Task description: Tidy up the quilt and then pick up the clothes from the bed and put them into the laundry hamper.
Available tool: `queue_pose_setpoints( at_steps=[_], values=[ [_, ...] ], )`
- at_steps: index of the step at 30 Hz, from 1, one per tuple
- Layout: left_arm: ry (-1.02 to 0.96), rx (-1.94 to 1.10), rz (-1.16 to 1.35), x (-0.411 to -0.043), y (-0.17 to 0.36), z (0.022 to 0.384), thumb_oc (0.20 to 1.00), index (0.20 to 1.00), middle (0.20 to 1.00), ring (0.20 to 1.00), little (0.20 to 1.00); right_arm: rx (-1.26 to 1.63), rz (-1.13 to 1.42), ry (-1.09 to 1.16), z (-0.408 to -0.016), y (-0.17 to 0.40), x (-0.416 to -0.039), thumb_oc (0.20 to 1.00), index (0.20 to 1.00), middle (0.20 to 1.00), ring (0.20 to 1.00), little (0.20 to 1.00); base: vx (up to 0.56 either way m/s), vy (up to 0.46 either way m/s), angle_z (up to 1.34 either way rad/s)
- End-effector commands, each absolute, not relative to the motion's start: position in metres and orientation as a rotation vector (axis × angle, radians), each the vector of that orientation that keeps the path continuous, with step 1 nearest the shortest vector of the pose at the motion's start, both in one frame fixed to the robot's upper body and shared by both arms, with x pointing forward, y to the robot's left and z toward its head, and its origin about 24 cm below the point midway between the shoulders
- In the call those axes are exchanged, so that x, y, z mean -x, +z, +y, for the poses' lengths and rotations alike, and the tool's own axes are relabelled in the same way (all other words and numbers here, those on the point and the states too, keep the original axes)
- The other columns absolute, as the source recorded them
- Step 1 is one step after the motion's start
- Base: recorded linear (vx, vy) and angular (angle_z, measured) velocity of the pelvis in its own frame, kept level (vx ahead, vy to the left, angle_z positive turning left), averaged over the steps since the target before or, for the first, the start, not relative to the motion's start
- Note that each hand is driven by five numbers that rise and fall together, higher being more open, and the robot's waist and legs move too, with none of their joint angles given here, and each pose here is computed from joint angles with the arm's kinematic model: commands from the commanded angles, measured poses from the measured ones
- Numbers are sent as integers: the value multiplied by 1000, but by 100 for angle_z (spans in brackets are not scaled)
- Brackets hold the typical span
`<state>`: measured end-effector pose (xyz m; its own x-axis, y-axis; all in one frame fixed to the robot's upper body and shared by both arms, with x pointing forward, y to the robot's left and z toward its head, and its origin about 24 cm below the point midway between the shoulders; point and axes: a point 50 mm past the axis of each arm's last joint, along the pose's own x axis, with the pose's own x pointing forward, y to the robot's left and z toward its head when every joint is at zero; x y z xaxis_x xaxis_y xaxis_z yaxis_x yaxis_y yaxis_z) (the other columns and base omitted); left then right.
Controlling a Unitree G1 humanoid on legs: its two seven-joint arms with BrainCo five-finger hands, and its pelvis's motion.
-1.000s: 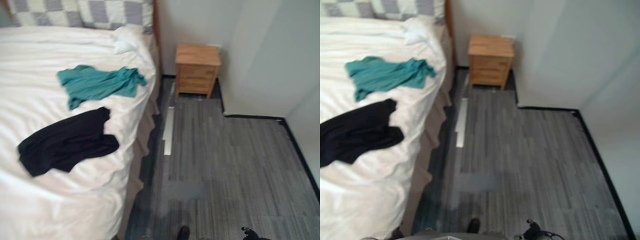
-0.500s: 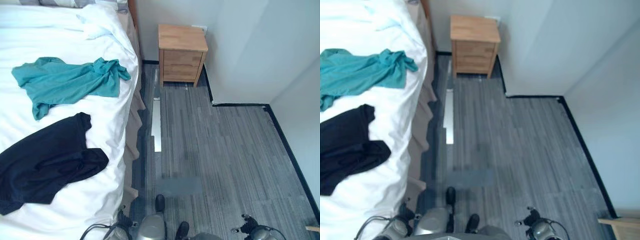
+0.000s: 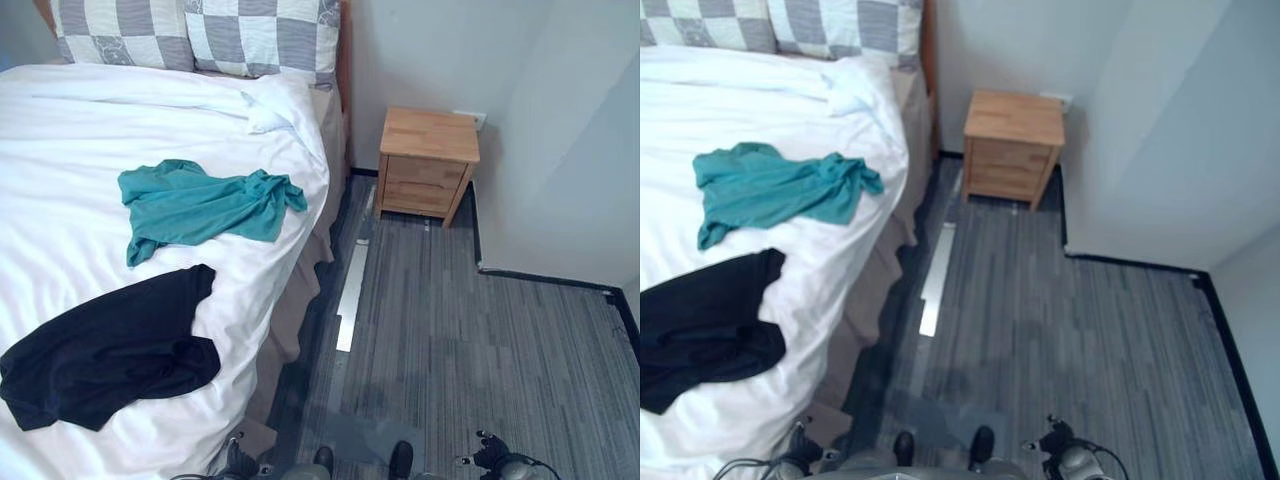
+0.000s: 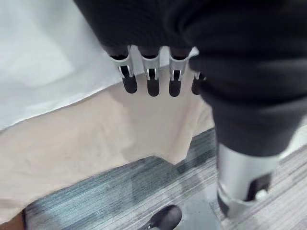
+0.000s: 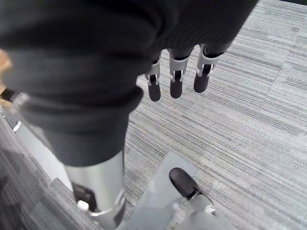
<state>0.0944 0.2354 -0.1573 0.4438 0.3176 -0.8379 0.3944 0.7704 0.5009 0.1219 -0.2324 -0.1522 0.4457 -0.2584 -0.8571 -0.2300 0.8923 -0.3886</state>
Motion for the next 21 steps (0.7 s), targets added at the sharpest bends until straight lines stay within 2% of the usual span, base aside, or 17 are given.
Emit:
queue_pose_setpoints(
  at_steps=[1, 7, 11, 16, 21],
  values=[
    [-102, -796, 1133, -115, -153, 243, 1000, 1000, 1000, 1000, 1000, 463, 1150, -78, -246, -149, -125, 1000, 1000, 1000, 1000, 1000, 219, -69, -9],
    [-116, -822, 1217, -94, -157, 252, 1000, 1000, 1000, 1000, 1000, 447, 1171, -51, -242, -153, -116, 1000, 1000, 1000, 1000, 1000, 239, -144, -14],
    [-77, -812, 1182, -103, -153, 256, 1000, 1000, 1000, 1000, 1000, 501, 1135, -30, -245, -148, -130, 1000, 1000, 1000, 1000, 1000, 203, -167, -28],
    [-104, -819, 1159, -106, -153, 252, 1000, 1000, 1000, 1000, 1000, 547, 1098, 8, -244, -144, -142, 1000, 1000, 1000, 1000, 1000, 398, 131, -14],
    [-107, -862, 1171, -108, -149, 265, 1000, 1000, 1000, 1000, 1000, 558, 1082, 41, -233, -144, -149, 1000, 1000, 1000, 1000, 1000, 378, 155, -28]
  ],
)
